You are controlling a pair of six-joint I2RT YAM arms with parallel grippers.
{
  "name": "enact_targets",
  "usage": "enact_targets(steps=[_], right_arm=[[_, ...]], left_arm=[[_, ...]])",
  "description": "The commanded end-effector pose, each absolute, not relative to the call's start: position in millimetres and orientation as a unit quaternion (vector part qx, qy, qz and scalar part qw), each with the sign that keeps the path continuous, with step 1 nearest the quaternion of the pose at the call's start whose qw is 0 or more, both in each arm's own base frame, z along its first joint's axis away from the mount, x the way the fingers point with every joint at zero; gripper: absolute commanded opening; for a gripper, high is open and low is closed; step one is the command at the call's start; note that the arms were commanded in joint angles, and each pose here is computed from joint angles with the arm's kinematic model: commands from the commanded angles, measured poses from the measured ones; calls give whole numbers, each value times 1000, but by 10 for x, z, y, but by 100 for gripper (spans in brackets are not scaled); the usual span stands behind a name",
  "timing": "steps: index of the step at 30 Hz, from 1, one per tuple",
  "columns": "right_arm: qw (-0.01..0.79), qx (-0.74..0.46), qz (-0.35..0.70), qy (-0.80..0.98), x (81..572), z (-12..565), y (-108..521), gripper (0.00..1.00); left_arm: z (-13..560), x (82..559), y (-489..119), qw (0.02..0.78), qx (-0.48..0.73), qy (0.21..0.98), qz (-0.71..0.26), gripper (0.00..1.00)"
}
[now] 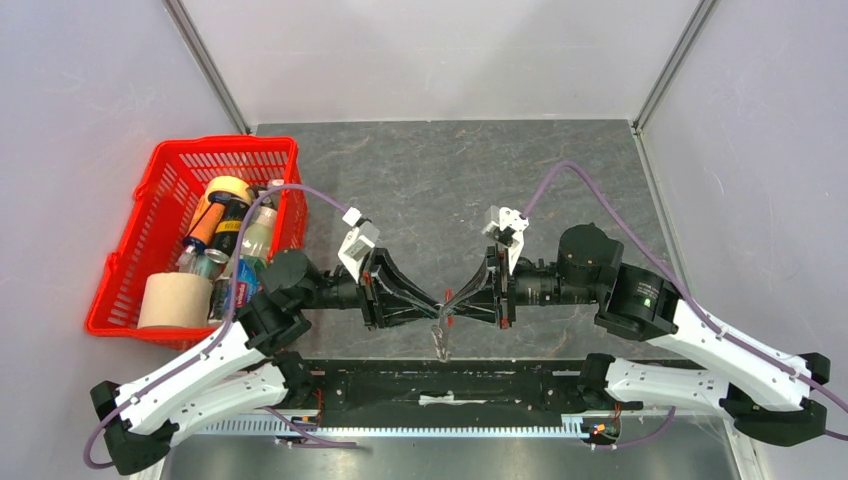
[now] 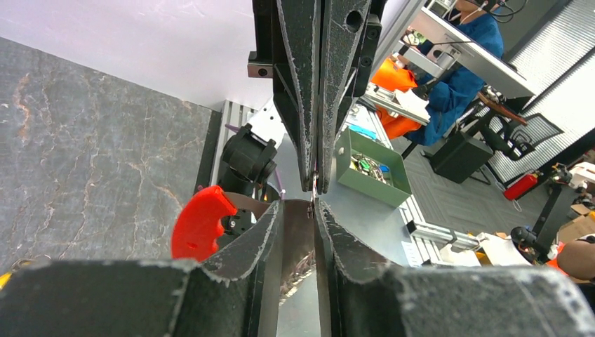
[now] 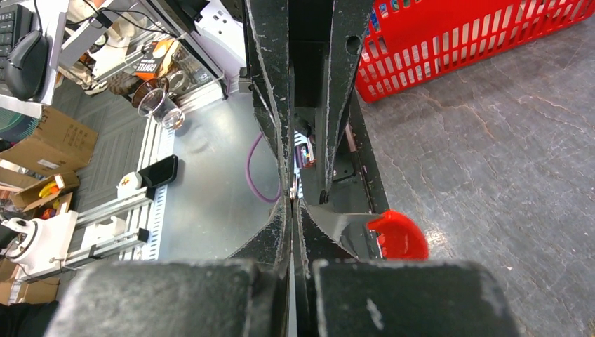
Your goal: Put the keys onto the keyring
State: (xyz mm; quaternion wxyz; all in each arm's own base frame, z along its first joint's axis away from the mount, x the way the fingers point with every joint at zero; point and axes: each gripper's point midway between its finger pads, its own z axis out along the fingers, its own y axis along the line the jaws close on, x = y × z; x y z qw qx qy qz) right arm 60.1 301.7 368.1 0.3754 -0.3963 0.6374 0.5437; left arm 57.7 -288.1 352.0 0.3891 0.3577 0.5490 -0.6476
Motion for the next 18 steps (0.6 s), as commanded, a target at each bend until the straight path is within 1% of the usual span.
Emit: enact_targets(steps=[1,5,13,18], right_arm=[[400,-389,561,612,581,3866,2998,0],[403,-386,557,615,597,3856,2987,0],[407,-381,560,613,608,3879,2991,0],[405,-381,560,614,612,3880,3007,0]], left_arm=[[3679,597,-2871,406,341,533,-659,28],[3701,587,-2861,407,341,531,-661,26],[3645,591,-2899,397,344,535,-662,19],[3658,586,-2920,393,347,531,-665,17]])
